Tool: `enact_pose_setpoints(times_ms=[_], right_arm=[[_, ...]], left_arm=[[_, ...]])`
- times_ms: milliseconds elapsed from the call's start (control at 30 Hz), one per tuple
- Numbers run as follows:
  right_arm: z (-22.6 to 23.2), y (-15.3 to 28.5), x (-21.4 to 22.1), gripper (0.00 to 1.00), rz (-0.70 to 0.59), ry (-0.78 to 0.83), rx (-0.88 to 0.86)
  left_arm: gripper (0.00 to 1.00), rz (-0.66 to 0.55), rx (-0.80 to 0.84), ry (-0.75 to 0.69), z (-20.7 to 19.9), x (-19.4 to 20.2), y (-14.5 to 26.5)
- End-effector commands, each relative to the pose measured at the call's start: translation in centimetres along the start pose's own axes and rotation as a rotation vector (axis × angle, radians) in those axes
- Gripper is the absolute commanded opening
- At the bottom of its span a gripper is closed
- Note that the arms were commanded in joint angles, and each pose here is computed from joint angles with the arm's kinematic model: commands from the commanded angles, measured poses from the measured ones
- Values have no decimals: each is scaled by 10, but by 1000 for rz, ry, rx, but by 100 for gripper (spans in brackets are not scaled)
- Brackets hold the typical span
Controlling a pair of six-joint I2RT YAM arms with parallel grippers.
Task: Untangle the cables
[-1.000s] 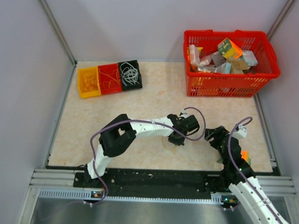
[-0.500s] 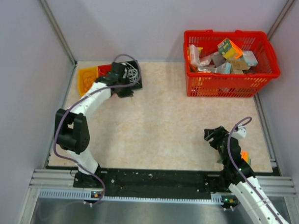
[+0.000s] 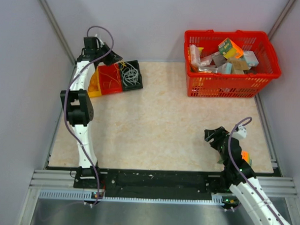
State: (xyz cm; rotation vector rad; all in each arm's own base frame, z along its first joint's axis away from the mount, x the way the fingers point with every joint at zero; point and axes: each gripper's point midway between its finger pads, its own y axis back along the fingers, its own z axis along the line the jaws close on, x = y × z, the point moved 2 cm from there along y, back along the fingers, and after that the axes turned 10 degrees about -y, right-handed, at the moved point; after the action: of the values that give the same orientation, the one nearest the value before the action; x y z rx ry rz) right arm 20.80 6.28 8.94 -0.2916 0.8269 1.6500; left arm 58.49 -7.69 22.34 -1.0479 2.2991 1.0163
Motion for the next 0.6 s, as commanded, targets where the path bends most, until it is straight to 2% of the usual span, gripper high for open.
enact_pose_setpoints(times_ms=[0,200,233,300,333,367,433,467,567], right_arm=[[5,-2,-5,65,-24,-3,-26],[5,-2,-4,65,-19,-1,-30],[5,-2,-4,65,-18,-1,-26],[5,-2,-3,65,-17,0,-27],[5,-2,-4,65,-18,0,-26],[5,-2,-4,65,-18,-1,-28],[6,-2,-4,65,-18,1,-32],[6,-2,-3,65,-14,2,-33],[6,-3,-3,65,-14,9,-36]], left_arm=[[0,-45,50,109,21,-35,4],[1,11,-25,181,71,-8,-1],[10,17,-28,186,72,-7,0],[37,23,-36,184,72,-5,4],[46,15,-37,174,68,-8,7],[60,-1,-39,159,62,-12,12],[78,-36,-27,129,45,-24,25],[82,-56,-18,116,34,-31,33],[82,-110,29,95,-8,-41,55]])
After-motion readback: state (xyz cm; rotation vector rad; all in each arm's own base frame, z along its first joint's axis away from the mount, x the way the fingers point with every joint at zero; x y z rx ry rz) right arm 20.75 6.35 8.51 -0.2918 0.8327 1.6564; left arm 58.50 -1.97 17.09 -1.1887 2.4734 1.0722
